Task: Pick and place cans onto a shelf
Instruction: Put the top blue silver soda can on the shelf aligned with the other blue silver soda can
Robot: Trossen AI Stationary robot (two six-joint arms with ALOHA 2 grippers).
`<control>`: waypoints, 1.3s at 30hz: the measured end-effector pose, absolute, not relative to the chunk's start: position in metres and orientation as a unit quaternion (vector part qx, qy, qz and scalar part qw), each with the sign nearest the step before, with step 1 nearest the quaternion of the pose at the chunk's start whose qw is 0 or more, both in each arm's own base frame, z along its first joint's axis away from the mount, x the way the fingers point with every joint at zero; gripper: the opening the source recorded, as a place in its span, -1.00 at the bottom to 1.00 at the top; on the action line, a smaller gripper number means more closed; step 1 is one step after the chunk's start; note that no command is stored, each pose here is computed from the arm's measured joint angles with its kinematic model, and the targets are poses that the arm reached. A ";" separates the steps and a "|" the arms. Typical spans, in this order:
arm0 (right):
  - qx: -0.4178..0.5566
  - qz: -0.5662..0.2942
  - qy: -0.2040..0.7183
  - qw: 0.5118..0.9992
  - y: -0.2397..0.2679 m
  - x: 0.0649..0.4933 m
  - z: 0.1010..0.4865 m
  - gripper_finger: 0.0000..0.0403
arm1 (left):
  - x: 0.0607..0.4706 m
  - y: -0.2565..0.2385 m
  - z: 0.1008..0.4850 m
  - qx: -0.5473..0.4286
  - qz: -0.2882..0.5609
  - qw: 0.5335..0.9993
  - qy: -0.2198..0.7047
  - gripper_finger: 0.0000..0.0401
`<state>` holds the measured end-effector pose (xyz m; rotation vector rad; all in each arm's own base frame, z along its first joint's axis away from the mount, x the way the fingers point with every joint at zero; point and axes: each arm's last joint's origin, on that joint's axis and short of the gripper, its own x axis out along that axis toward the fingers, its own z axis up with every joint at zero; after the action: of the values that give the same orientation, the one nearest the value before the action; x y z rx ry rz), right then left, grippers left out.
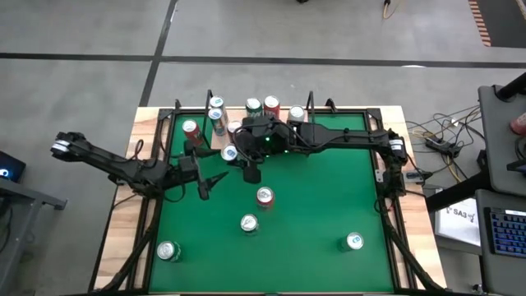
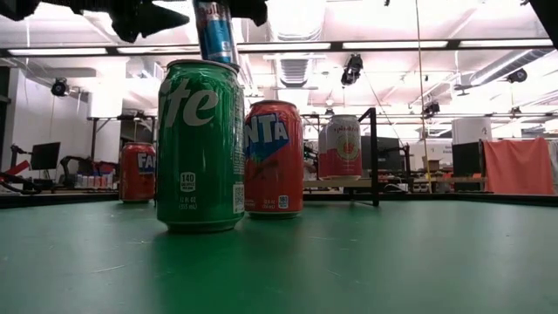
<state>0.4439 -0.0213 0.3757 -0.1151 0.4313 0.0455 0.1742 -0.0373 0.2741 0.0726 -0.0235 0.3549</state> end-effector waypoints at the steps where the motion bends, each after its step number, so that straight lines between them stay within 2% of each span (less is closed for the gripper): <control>1: -0.058 0.025 0.212 0.975 -0.020 0.444 0.376 0.08 | 0.175 -0.037 0.272 0.036 0.179 0.983 -0.010 0.67; 11: -0.082 0.038 0.140 0.986 -0.009 0.452 0.378 0.08 | 0.188 -0.041 0.264 0.032 0.179 0.983 -0.015 0.67; 16: -0.088 0.039 0.138 0.986 -0.010 0.455 0.373 0.08 | 0.193 -0.043 0.263 0.040 0.180 0.983 -0.010 0.64; 20: -0.089 0.040 0.140 0.985 -0.009 0.455 0.373 0.08 | 0.195 -0.043 0.264 0.043 0.183 0.982 -0.018 0.47; 26: -0.090 0.042 0.140 0.985 -0.009 0.455 0.373 0.09 | 0.194 -0.043 0.265 0.042 0.196 0.980 -0.019 0.01; 34: -0.087 0.037 0.138 0.986 -0.010 0.455 0.373 0.49 | 0.193 -0.041 0.265 0.043 0.219 0.975 -0.016 0.00; 39: -0.089 0.025 0.142 0.985 -0.011 0.455 0.373 0.61 | 0.191 -0.039 0.258 0.051 0.245 0.968 0.003 0.00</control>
<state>0.4547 -0.0106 0.3729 -0.1795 0.2863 0.0499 0.1912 -0.0395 0.2576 0.1029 0.0062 0.4955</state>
